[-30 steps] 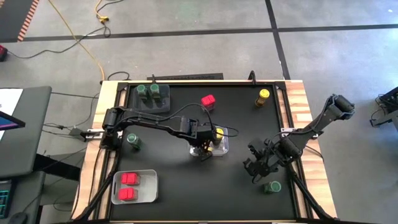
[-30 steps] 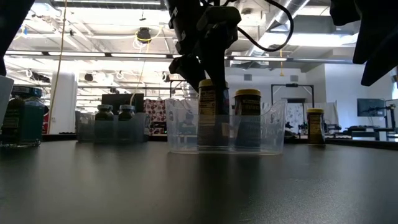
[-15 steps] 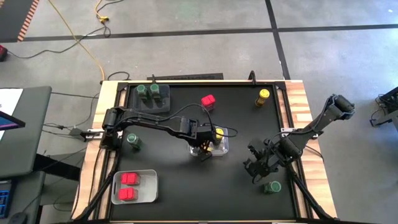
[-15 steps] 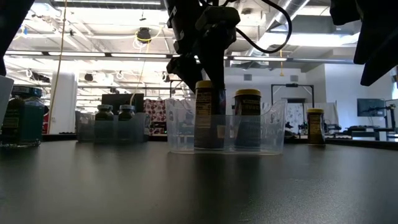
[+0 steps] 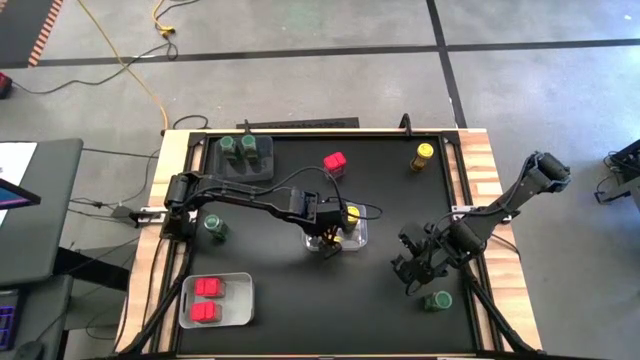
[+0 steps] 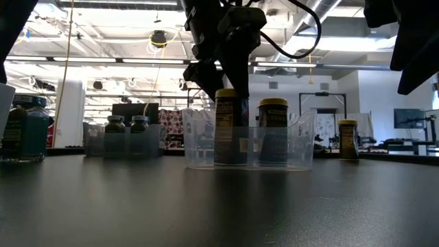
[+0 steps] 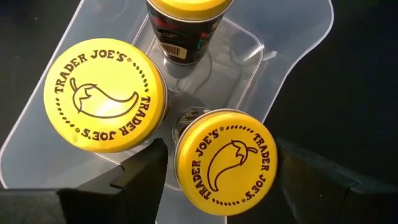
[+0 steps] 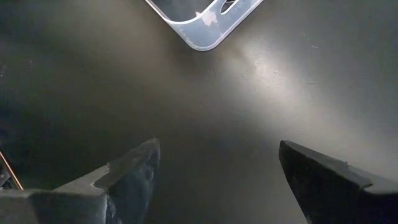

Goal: Sort spices by type
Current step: Put the yellow seasoning bottle into the transparent bin

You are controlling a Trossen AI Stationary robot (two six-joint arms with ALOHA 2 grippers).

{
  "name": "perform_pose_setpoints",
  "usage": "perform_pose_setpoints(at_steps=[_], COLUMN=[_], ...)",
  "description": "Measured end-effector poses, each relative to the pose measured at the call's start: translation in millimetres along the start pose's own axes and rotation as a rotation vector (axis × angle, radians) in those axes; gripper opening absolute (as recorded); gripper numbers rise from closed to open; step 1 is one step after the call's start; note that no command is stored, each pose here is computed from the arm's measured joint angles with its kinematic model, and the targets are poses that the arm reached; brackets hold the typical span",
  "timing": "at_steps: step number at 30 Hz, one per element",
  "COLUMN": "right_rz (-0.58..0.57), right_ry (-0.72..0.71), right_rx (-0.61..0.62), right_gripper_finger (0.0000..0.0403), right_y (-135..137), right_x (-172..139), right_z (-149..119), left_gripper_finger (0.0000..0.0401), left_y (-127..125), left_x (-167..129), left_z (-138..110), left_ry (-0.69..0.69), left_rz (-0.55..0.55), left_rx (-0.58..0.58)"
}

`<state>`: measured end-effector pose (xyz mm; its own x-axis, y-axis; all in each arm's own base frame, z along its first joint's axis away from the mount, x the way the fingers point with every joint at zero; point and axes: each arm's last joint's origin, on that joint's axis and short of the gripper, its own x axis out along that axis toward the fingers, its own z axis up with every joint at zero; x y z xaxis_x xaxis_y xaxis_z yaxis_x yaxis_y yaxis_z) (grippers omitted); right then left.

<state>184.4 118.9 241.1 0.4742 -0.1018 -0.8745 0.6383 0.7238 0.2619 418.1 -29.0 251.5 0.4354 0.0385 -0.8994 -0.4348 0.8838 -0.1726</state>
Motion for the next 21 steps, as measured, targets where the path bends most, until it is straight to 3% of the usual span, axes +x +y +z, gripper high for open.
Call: perform_pose_setpoints(at_steps=[21], right_rz=[0.002], right_ry=[0.0], right_rx=[0.0], right_gripper_finger=[0.0356], right_y=[0.2], right_x=[0.0], right_z=[0.0], left_gripper_finger=[0.0277], left_y=[1.8], left_x=[0.0], left_z=[-1.5], left_ry=[0.004], left_rz=[0.034], left_rx=[-0.169])
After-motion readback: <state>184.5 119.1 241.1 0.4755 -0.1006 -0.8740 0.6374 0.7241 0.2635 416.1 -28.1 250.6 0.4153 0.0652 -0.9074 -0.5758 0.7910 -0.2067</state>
